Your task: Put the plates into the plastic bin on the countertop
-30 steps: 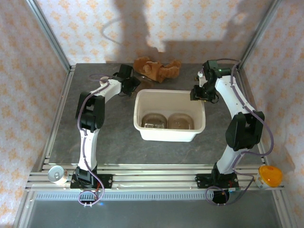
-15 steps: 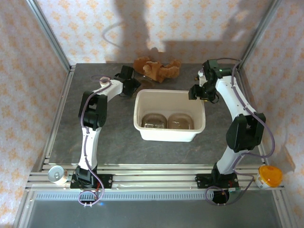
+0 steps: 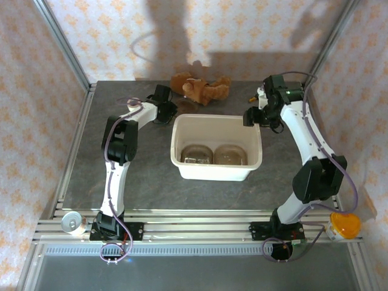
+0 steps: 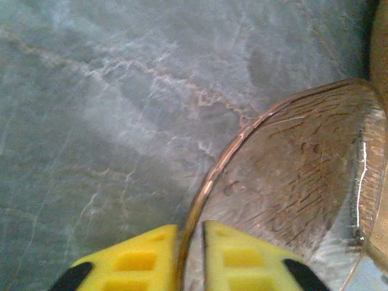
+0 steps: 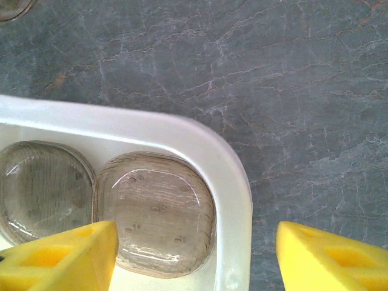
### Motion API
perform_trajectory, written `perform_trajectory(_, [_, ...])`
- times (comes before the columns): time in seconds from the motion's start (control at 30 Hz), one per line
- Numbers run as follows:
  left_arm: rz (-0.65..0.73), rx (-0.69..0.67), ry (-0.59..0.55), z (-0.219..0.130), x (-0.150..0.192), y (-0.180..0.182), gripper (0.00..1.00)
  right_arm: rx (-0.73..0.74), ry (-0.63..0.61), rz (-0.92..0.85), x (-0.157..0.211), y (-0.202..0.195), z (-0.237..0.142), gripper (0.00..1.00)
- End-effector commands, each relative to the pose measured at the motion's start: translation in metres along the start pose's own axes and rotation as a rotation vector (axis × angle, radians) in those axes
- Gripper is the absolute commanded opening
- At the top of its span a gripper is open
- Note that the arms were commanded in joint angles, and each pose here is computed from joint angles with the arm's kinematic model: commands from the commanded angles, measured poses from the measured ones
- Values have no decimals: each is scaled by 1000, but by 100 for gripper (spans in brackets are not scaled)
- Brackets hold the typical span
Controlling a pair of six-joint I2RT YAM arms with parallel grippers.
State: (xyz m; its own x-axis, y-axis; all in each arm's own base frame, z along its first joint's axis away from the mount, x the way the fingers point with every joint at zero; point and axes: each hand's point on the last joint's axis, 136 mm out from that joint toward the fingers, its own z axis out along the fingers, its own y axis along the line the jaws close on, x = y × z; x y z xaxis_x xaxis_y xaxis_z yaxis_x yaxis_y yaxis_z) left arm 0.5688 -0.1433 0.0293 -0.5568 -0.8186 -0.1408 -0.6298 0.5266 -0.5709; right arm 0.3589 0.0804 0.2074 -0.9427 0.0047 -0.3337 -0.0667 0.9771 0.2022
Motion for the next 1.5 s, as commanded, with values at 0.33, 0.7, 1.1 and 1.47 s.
perform_trajectory(0.33, [41, 97, 7, -29, 7, -25, 0, 16, -34, 13, 10, -4, -4, 69])
perform_trajectory(0.7, [81, 37, -105, -110, 4, 13, 0, 4, -75, 13, 2, -11, -6, 70])
perform_trajectory(1.1, [256, 59, -319, -225, -26, -6, 0, -17, -151, 38, -16, -18, -8, 70])
perform_trajectory(1.47, [457, 213, -177, -300, 6, -55, 0, 21, -221, 85, -28, -33, -16, 71])
